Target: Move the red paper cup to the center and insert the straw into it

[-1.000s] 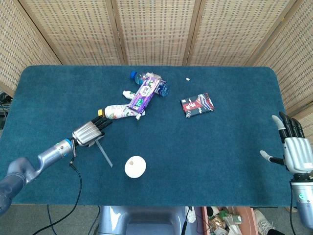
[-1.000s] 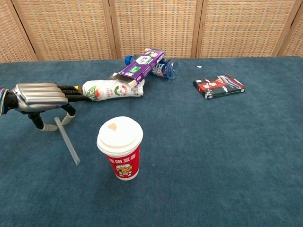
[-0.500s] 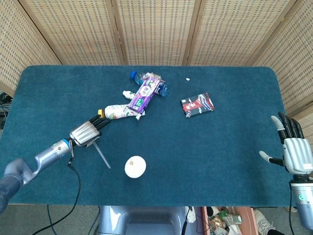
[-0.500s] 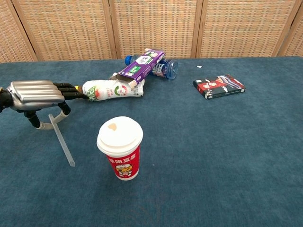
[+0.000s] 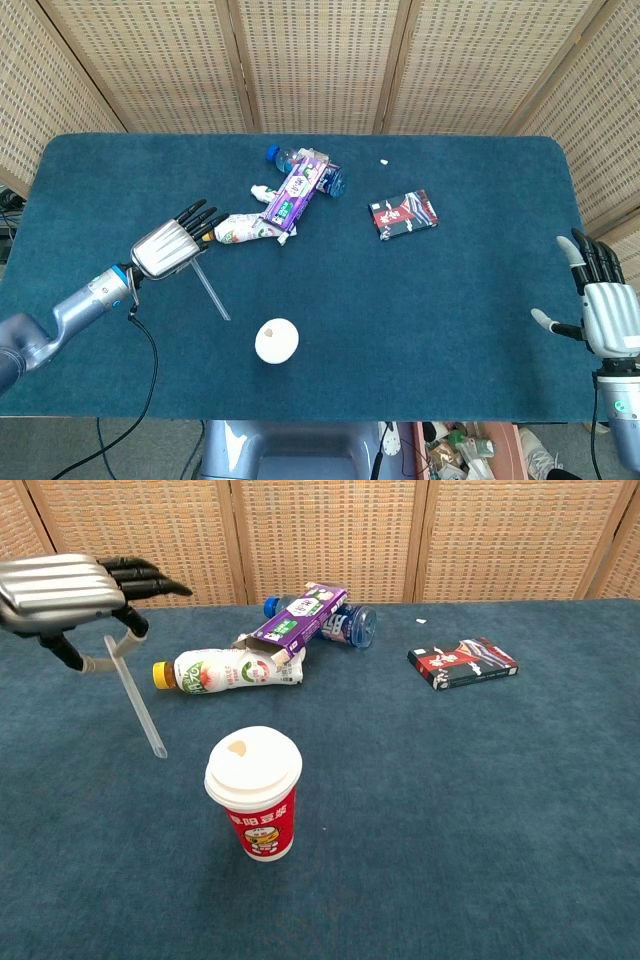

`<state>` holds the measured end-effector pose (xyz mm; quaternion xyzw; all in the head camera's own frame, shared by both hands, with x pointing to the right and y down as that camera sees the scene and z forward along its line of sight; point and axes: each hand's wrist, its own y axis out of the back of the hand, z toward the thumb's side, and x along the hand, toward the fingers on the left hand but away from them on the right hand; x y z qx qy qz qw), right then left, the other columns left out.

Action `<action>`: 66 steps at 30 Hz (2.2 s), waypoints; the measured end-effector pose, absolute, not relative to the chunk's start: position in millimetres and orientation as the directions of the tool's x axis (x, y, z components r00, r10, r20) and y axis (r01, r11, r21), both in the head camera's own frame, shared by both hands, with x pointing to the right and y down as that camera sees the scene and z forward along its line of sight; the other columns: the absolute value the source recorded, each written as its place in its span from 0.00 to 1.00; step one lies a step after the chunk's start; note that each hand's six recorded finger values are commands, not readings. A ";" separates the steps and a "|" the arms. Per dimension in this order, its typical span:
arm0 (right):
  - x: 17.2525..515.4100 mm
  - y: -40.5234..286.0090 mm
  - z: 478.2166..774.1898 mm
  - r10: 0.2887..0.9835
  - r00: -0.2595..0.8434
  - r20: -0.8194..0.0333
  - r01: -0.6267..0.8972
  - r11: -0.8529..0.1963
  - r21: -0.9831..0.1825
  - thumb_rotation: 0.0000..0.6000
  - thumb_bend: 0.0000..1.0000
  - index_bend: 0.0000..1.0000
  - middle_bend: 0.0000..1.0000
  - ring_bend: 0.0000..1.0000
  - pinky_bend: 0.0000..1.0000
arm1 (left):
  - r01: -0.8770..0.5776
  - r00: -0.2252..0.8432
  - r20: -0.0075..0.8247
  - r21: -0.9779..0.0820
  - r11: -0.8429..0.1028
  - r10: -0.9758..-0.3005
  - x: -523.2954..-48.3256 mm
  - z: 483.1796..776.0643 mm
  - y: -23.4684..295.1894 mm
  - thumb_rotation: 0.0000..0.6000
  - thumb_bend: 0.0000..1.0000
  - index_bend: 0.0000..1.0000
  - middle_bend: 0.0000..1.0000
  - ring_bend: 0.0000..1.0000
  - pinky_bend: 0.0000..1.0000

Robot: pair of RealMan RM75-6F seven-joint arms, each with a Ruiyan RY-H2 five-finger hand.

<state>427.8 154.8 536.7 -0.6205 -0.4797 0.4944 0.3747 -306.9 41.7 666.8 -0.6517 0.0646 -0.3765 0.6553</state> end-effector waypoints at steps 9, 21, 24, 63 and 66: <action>426.4 156.4 531.7 0.967 0.059 -0.249 0.242 -0.256 -0.936 1.00 0.00 0.00 0.00 0.00 0.00 | 0.439 0.787 0.236 -0.863 0.249 -0.569 -269.8 590.7 37.4 1.00 0.35 0.64 0.00 0.00 0.00; 430.5 158.0 523.1 0.971 0.066 -0.228 0.285 -0.238 -0.929 1.00 0.00 0.00 0.00 0.00 0.00 | 0.434 0.856 0.098 -0.670 0.603 -0.508 -205.4 500.1 71.1 1.00 0.35 0.64 0.00 0.00 0.00; 431.5 158.6 521.1 0.972 0.068 -0.223 0.288 -0.233 -0.929 1.00 0.00 0.00 0.00 0.00 0.00 | 0.436 0.869 0.110 -0.629 0.643 -0.482 -197.7 493.8 78.3 1.00 0.35 0.64 0.00 0.00 0.00; 439.7 160.1 515.7 0.975 0.052 -0.217 0.299 -0.222 -0.928 1.00 0.00 0.00 0.00 0.00 0.00 | 0.396 0.917 0.209 -0.578 0.713 -0.339 -148.2 529.9 125.7 1.00 0.35 0.64 0.00 0.00 0.00; 439.8 160.1 516.0 0.975 0.052 -0.218 0.299 -0.224 -0.928 1.00 0.00 0.00 0.00 0.00 0.00 | 0.403 0.914 0.209 -0.575 0.712 -0.348 -148.9 530.5 122.8 1.00 0.35 0.64 0.00 0.00 0.00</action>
